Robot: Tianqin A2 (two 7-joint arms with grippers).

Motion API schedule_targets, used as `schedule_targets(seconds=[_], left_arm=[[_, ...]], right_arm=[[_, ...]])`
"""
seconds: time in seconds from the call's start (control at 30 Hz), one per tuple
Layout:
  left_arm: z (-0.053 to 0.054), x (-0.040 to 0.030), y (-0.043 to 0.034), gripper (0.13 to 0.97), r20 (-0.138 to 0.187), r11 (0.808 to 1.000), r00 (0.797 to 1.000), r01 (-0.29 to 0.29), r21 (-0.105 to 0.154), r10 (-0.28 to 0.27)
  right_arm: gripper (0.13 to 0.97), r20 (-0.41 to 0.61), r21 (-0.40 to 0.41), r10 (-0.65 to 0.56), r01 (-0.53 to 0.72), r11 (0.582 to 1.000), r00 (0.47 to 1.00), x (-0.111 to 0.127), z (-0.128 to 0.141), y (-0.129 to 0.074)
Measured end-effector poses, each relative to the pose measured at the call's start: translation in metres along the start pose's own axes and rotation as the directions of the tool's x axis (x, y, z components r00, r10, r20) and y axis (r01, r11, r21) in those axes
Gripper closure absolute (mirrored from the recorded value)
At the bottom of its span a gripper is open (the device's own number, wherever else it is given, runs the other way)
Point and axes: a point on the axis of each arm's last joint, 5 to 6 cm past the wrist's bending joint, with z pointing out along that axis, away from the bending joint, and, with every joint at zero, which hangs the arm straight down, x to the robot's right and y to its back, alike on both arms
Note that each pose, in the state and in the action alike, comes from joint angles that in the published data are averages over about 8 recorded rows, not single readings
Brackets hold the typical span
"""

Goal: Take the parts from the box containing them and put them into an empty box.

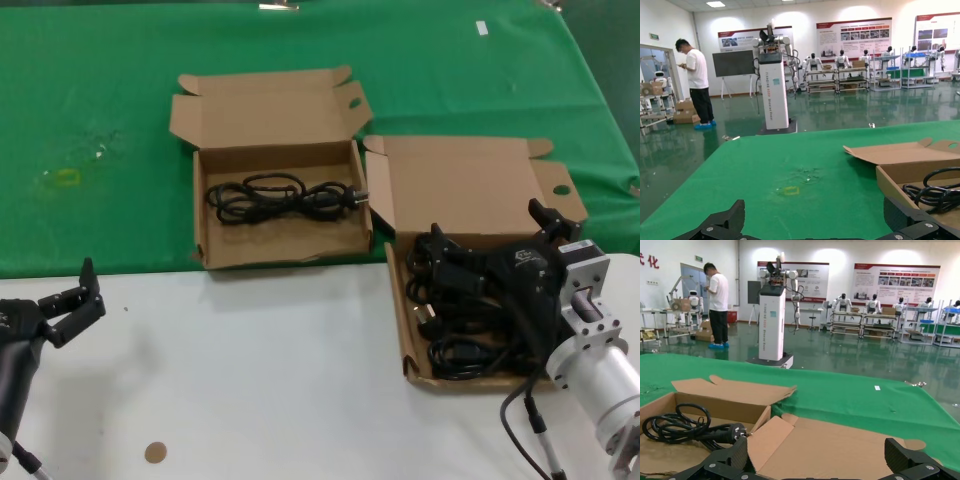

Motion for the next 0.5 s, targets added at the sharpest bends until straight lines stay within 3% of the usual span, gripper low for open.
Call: schedule_targets(seconds=[0.5], left_arm=[[0.0, 0.0, 0.0, 0.132, 0.0, 1.0, 1.0, 0.0, 0.0, 0.0]], right_arm=[[0.13, 0.0, 0.0, 0.0, 0.0, 1.0, 1.0, 0.0, 0.0, 0.0]])
